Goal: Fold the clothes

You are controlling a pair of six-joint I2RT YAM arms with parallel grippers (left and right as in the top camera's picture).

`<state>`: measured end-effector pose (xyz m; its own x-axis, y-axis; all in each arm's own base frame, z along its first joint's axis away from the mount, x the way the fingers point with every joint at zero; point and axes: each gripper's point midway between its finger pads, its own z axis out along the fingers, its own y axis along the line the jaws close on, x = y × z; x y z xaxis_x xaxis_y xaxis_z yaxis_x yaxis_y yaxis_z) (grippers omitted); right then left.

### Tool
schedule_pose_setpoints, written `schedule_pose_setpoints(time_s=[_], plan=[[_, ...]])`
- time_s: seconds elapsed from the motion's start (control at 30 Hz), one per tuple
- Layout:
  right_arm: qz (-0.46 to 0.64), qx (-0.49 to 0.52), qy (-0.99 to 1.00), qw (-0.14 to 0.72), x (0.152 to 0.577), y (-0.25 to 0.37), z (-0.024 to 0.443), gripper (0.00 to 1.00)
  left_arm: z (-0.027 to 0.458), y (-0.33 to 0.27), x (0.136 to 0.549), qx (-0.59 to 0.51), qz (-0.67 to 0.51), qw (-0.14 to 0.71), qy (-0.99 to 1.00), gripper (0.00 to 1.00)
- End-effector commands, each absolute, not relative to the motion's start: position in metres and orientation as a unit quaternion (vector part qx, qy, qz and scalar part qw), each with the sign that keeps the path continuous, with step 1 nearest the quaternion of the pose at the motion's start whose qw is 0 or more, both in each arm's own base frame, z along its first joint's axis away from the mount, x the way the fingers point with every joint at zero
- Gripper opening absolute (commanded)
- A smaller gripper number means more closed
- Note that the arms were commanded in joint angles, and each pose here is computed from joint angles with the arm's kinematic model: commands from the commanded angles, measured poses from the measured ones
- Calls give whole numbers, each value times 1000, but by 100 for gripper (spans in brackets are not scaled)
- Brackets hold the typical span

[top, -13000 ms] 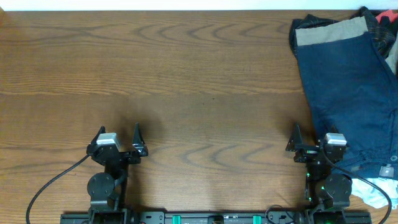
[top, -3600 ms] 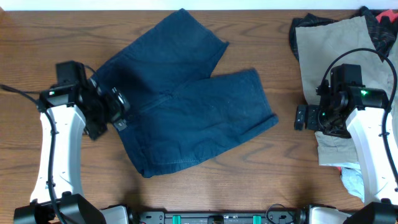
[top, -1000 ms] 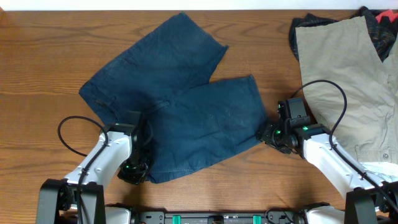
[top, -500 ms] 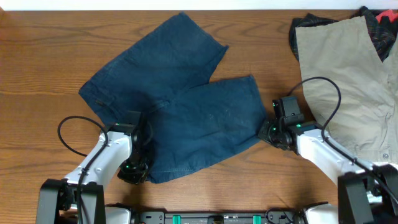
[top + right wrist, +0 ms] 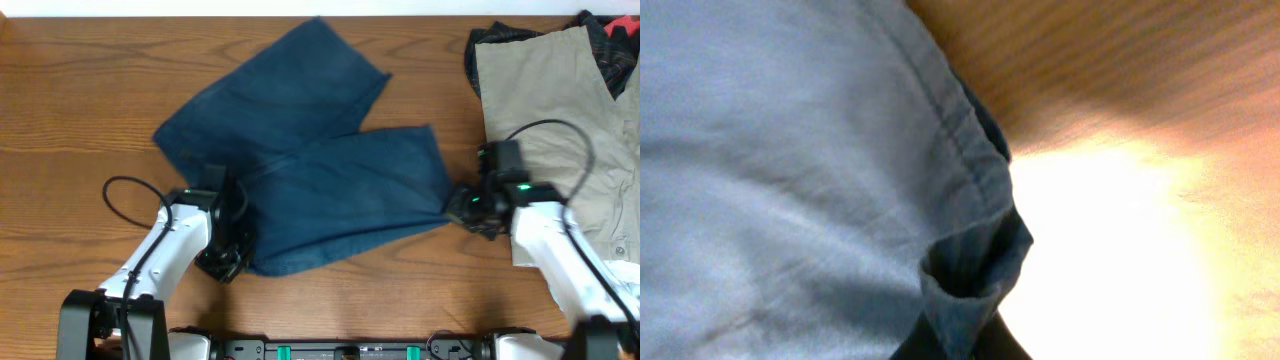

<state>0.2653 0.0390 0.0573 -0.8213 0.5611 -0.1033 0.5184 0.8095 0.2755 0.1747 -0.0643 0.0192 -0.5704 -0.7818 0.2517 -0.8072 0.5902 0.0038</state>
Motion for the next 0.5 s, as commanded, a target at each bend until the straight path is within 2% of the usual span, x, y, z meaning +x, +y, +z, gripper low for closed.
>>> schedule_pose_setpoints(time_s=[0.0,0.2,0.47], plan=[[67,294,942,150,272,-2,99,1,40,-84,192,383,118,100,-911,6],[55,329,933,134,232,-22,133,1,63,-106,174,343,144,107,-922,6],[52,329,937,106,181,-15,148,1,94,-98,131,309,124,90,-939,6]])
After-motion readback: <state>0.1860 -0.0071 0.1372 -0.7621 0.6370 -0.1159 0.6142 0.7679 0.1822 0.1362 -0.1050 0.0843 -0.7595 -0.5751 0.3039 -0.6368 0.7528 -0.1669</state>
